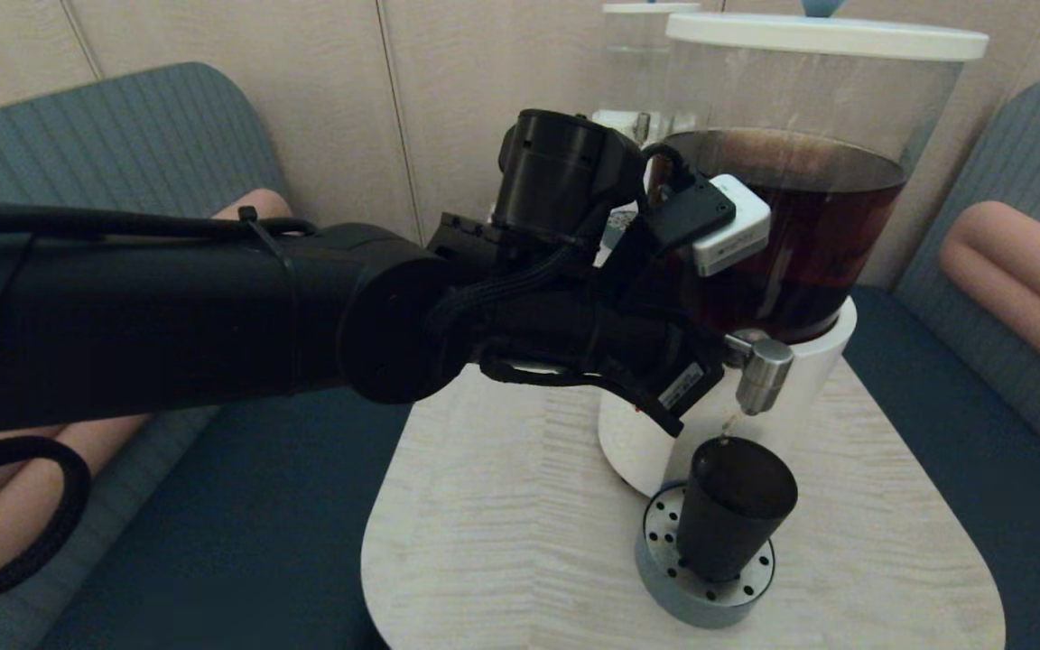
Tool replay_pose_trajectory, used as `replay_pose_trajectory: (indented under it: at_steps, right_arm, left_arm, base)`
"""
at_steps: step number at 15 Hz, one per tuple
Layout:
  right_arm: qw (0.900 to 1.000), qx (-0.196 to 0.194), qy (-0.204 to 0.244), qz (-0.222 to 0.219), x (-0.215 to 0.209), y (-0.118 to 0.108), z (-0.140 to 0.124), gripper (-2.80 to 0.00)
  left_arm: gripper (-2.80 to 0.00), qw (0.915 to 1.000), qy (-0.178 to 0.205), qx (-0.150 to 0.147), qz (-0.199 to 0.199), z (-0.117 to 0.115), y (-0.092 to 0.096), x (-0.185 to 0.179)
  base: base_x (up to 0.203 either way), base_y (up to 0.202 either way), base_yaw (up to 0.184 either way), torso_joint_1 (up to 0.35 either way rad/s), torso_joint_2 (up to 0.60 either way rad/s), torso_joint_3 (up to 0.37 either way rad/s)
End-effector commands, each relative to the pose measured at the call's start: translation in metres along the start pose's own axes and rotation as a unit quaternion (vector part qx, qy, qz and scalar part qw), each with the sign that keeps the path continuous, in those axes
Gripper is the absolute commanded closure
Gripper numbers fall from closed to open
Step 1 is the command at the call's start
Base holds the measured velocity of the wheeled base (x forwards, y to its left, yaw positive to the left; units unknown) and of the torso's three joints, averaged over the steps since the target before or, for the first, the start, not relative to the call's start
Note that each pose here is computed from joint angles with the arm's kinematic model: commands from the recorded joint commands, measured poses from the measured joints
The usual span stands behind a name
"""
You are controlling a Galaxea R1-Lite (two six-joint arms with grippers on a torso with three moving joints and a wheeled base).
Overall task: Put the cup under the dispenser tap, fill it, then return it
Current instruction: Turn off the faucet
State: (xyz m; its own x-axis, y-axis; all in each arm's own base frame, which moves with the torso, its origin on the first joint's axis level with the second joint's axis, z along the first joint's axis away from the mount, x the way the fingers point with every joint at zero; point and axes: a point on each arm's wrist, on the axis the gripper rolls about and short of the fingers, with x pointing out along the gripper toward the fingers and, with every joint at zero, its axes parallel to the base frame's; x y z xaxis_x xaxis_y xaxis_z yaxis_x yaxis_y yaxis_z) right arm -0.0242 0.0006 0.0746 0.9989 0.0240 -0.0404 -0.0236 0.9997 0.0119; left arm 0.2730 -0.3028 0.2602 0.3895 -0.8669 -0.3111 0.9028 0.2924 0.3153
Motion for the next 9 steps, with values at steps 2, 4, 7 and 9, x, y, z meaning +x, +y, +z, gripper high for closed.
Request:
replay_pose_trajectory:
  at_steps: [2,4,7,9]
  right_arm:
    - [1.000,0.000,0.000,0.000,0.000,0.000,0.000,0.00]
    - [1.000,0.000,0.001,0.000,0.000,0.000,0.000,0.00]
    - [1.000,0.000,0.000,0.000,0.000,0.000,0.000,0.00]
    - [1.000,0.000,0.000,0.000,0.000,0.000,0.000,0.00]
  left_arm:
    - [0.00,1.0000,-0.004,0.003,0.001,0.003,0.000,-0.004]
    - [0.00,1.0000,-0.005,0.003,0.000,0.004,-0.001,-0.004]
    - [0.00,0.9999,-0.009,0.007,-0.007,0.010,-0.008,-0.007]
    - [0.00,0.9999,-0.006,0.007,-0.010,0.011,-0.012,-0.007]
  base:
    - [0.000,0.000,0.000,0.000,0.00,0.000]
    - [0.000,0.000,0.000,0.000,0.00,0.000]
    - [0.000,0.000,0.000,0.000,0.00,0.000]
    - [0.000,0.000,0.000,0.000,0.00,0.000]
